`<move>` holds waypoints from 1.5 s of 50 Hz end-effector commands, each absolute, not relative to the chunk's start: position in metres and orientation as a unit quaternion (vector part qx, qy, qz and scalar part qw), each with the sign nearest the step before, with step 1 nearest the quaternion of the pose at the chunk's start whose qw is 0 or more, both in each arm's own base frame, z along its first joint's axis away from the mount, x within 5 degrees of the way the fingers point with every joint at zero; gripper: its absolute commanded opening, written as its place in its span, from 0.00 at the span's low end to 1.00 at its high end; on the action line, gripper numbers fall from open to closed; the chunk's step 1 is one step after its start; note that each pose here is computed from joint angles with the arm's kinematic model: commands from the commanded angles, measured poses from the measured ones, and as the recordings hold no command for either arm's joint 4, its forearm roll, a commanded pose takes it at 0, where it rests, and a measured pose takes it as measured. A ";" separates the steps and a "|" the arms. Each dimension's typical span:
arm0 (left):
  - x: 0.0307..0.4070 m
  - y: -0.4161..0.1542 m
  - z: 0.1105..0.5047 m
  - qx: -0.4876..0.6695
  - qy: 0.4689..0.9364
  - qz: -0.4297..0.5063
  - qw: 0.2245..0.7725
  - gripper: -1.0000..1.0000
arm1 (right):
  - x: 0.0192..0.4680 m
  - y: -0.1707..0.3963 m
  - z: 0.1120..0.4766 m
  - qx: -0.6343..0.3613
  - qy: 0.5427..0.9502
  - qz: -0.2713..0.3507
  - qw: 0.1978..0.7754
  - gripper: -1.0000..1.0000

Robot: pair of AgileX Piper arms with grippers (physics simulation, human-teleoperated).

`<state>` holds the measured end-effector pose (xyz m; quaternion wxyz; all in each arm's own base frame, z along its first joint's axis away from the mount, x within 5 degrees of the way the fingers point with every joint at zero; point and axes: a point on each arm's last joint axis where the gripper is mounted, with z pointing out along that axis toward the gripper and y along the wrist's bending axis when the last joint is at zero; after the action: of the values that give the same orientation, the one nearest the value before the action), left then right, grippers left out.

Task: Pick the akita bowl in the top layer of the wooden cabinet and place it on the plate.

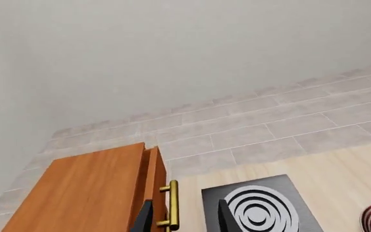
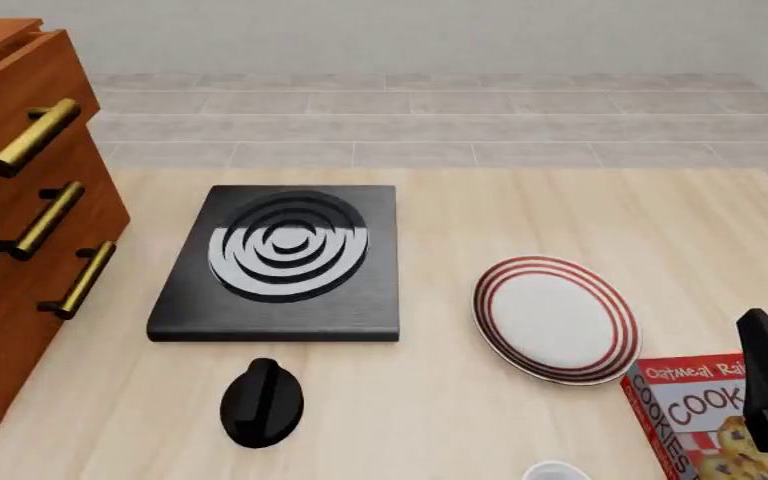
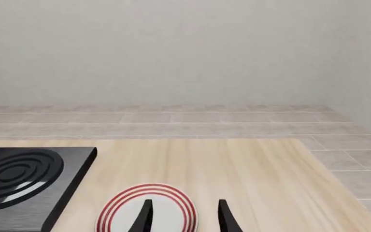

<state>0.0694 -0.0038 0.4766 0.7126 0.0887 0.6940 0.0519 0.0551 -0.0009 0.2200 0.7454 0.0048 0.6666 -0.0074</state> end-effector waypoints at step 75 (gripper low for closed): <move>0.155 0.023 0.429 -0.009 0.884 0.062 0.463 1.00 | 0.055 -0.001 0.220 0.002 0.664 -0.018 0.747 1.00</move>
<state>0.1517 0.0199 0.4436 0.4782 0.0010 0.8760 0.0633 0.0550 -0.0016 0.2205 0.7481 0.0040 0.6633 -0.0171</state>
